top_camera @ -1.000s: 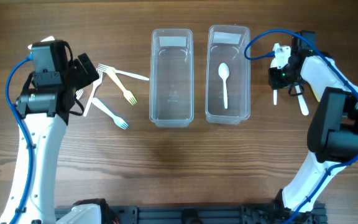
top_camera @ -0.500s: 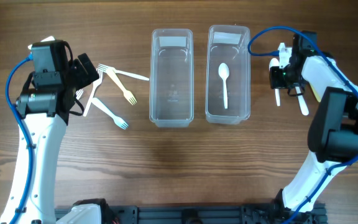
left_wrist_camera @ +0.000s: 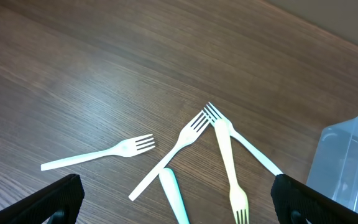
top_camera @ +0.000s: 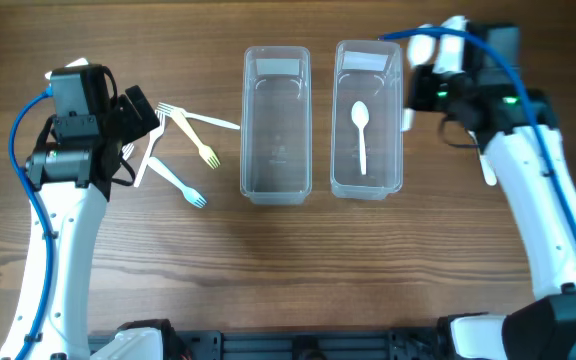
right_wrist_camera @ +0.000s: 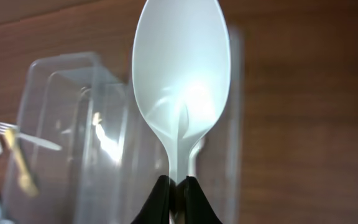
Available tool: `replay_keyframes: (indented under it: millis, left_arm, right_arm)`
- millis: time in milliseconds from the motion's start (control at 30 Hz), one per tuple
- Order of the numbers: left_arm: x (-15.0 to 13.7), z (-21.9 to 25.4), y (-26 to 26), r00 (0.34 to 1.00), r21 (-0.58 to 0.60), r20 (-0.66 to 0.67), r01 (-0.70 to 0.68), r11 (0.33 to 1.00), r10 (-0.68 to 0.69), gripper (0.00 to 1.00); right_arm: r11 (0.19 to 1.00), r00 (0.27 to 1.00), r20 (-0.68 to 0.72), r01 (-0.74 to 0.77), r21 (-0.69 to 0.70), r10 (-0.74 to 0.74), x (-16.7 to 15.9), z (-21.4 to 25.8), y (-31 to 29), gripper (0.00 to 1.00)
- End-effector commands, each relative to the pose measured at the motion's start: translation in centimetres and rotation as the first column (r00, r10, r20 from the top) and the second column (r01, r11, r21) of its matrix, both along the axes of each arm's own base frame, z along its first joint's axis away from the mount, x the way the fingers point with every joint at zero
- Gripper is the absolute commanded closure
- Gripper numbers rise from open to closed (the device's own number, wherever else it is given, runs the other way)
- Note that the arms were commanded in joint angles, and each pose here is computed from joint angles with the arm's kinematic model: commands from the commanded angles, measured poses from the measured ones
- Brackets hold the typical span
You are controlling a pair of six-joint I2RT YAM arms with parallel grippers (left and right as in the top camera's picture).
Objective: Pack container
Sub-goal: 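Place the second white spoon into the right container, then move right gripper to a white spoon and grasp it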
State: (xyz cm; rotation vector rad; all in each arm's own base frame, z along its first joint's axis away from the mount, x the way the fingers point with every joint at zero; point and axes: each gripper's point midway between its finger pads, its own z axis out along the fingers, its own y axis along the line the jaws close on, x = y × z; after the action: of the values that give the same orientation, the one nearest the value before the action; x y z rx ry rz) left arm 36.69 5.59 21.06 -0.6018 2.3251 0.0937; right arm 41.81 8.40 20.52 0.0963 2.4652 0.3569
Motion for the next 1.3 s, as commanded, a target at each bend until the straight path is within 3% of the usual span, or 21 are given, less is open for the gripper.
replay_keyframes:
  millis: [0, 167, 367, 400, 500, 567, 700, 800, 1033, 1267]
  left_arm:
    - [0.2, 0.9, 0.3, 1.0, 0.017, 0.019, -0.002, 1.0, 0.001, 0.0]
    - [0.2, 0.9, 0.3, 1.0, 0.017, 0.019, -0.002, 1.0, 0.001, 0.0]
    - [0.2, 0.9, 0.3, 1.0, 0.016, 0.019, -0.002, 1.0, 0.002, 0.0]
    - [0.2, 0.9, 0.3, 1.0, 0.016, 0.019, -0.001, 1.0, 0.001, 0.0]
    - [0.2, 0.9, 0.3, 1.0, 0.016, 0.019, -0.002, 1.0, 0.002, 0.0]
    - [0.2, 0.9, 0.3, 1.0, 0.016, 0.019, -0.002, 1.0, 0.002, 0.0]
    - [0.2, 0.9, 0.3, 1.0, 0.016, 0.019, -0.001, 1.0, 0.001, 0.0]
    - [0.2, 0.9, 0.3, 1.0, 0.016, 0.019, -0.001, 1.0, 0.001, 0.0]
    - [0.2, 0.9, 0.3, 1.0, 0.016, 0.019, -0.002, 1.0, 0.002, 0.0]
    - [0.2, 0.9, 0.3, 1.0, 0.016, 0.019, -0.002, 1.0, 0.002, 0.0]
  right_arm:
    - [0.992, 0.975, -0.193, 0.122, 0.043, -0.112, -0.7, -6.3, 2.3, 0.96]
    - [0.994, 0.933, -0.345, 0.11, 0.003, -0.103, -1.2, -12.9, 3.6, 0.96]
    - [0.999, 0.938, -0.346, -0.007, -0.036, -0.006, -0.5, -15.8, 4.6, 0.96]
    - [0.999, 0.937, -0.349, -0.023, -0.036, 0.009, -0.6, -16.1, 4.8, 0.93]
    - [0.995, 0.949, -0.31, -0.087, -0.051, 0.067, 0.0, -15.1, 4.9, 0.62]
    - [0.994, 0.968, -0.246, -0.077, -0.083, 0.054, 0.9, -12.6, 4.1, 0.56]
    - [0.975, 1.0, -0.022, -0.014, -0.222, 0.01, 2.6, -4.5, -0.3, 0.47]
    - [0.943, 1.0, 0.024, 0.027, -0.331, -0.02, 2.3, -2.2, -4.7, 0.48]
    - [0.866, 0.985, -0.156, -0.02, -0.5, -0.067, -0.2, -5.8, -15.1, 0.44]
    - [0.934, 0.957, -0.275, -0.016, -0.356, -0.088, -1.5, -11.6, -20.7, 0.44]
